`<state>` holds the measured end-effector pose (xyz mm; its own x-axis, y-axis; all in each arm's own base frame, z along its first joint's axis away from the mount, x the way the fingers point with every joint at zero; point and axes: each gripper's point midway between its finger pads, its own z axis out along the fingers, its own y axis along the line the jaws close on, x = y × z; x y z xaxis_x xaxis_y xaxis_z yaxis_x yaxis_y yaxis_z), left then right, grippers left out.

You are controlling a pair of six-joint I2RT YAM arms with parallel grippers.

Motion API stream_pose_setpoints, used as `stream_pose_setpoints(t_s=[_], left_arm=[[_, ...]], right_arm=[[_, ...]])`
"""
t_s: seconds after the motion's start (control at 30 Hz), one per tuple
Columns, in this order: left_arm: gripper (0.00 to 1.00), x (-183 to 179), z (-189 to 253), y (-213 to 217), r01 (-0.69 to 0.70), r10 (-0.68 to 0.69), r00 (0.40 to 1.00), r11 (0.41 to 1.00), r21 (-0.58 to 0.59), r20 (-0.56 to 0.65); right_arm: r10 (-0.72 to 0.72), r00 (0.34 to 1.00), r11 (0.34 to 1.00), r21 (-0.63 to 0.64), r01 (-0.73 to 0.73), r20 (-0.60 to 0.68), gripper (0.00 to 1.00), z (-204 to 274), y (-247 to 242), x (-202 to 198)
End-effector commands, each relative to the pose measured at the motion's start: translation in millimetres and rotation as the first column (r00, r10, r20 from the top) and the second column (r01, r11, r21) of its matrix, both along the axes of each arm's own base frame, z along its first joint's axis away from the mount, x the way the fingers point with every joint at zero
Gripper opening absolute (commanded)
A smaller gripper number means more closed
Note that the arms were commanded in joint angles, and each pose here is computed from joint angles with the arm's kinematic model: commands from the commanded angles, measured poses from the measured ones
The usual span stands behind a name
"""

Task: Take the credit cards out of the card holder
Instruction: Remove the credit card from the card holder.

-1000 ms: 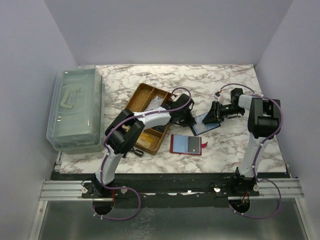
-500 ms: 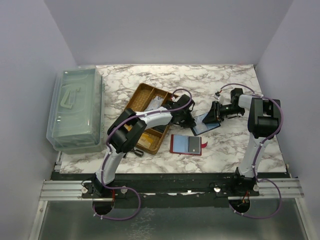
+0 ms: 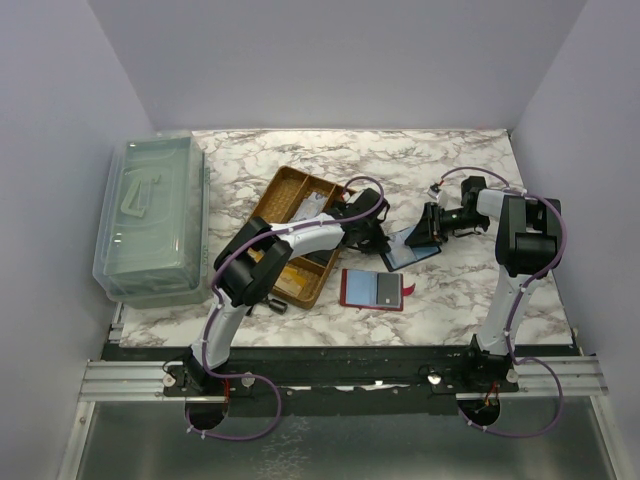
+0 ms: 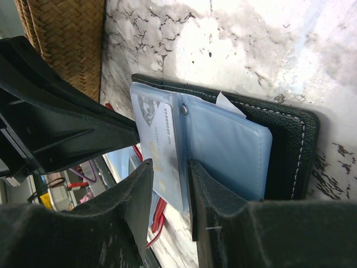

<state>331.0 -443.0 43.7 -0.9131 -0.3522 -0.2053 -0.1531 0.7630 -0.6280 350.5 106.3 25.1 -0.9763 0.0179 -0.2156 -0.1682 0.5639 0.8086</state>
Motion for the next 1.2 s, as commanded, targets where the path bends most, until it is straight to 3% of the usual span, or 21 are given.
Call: stream_pose_setpoints(t_s=[0.0, 0.5, 1.03, 1.17], left_arm=[[0.11, -3, 22, 1, -0.001, 0.002, 0.999, 1.0, -0.008, 0.036], [0.18, -10, 28, 6, 0.007, -0.007, 1.0, 1.0, -0.018, 0.024], [0.17, -6, 4, -4, 0.028, -0.028, 0.999, 0.999, -0.018, -0.015], [0.13, -5, 1, -2, 0.021, -0.021, 1.0, 1.0, -0.004, -0.019]], right_arm=[[0.004, 1.0, 0.993, -0.116, -0.004, -0.001, 0.38, -27, -16, 1], [0.003, 1.0, 0.993, -0.118, -0.004, -0.002, 0.38, -27, -16, 1], [0.005, 1.0, 0.993, -0.12, -0.004, 0.007, 0.38, -25, -16, 2], [0.004, 1.0, 0.993, -0.118, -0.003, 0.006, 0.38, -25, -16, 2]])
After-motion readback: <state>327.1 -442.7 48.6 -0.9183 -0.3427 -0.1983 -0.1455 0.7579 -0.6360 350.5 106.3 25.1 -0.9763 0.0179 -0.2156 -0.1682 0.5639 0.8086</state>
